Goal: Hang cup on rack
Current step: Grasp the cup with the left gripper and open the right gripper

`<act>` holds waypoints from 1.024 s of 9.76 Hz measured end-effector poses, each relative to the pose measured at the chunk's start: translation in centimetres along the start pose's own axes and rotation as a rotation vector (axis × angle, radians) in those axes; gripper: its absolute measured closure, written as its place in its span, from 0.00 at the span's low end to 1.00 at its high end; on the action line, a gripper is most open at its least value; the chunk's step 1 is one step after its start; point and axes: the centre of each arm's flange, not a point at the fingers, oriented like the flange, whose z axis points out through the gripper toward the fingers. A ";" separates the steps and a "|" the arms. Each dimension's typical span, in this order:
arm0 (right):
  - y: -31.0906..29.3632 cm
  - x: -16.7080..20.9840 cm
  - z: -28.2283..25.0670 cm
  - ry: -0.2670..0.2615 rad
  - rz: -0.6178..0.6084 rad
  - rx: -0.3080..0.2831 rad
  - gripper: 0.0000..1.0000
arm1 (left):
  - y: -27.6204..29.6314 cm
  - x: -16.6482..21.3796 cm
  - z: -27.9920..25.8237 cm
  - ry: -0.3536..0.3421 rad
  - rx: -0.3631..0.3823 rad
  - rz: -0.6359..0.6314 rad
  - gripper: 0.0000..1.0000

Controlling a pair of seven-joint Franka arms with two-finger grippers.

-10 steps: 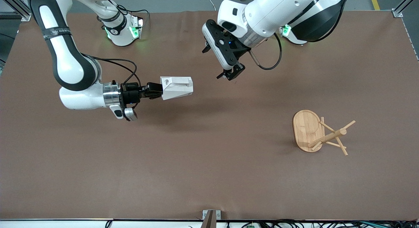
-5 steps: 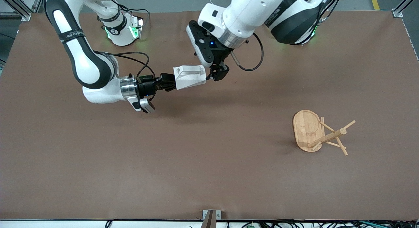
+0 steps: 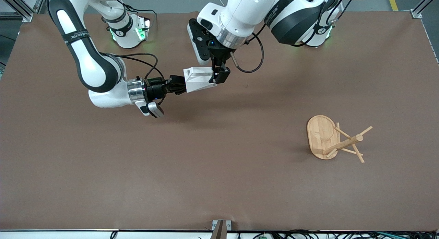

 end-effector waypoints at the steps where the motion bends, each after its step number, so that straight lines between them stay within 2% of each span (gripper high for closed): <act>1: 0.0 0.0 0.0 0.000 -0.001 0.000 0.96 | -0.1 -0.1 1.0 -0.018 0.005 0.012 0.00; 5: 0.0 0.0 0.0 0.000 -0.001 0.001 0.96 | -0.1 -0.1 3.1 -0.040 -0.014 0.020 0.01; 7: 0.0 -0.1 0.1 -0.001 -0.001 0.001 0.96 | -0.3 -0.1 2.9 -0.040 -0.005 0.021 0.14; 8: 0.1 -0.1 0.0 0.000 -0.001 0.001 0.96 | -0.5 -0.1 2.8 -0.041 0.000 0.026 0.27; 10: 0.1 -0.1 0.0 0.000 -0.001 0.001 0.96 | -0.5 -0.1 2.8 -0.041 0.000 0.027 0.26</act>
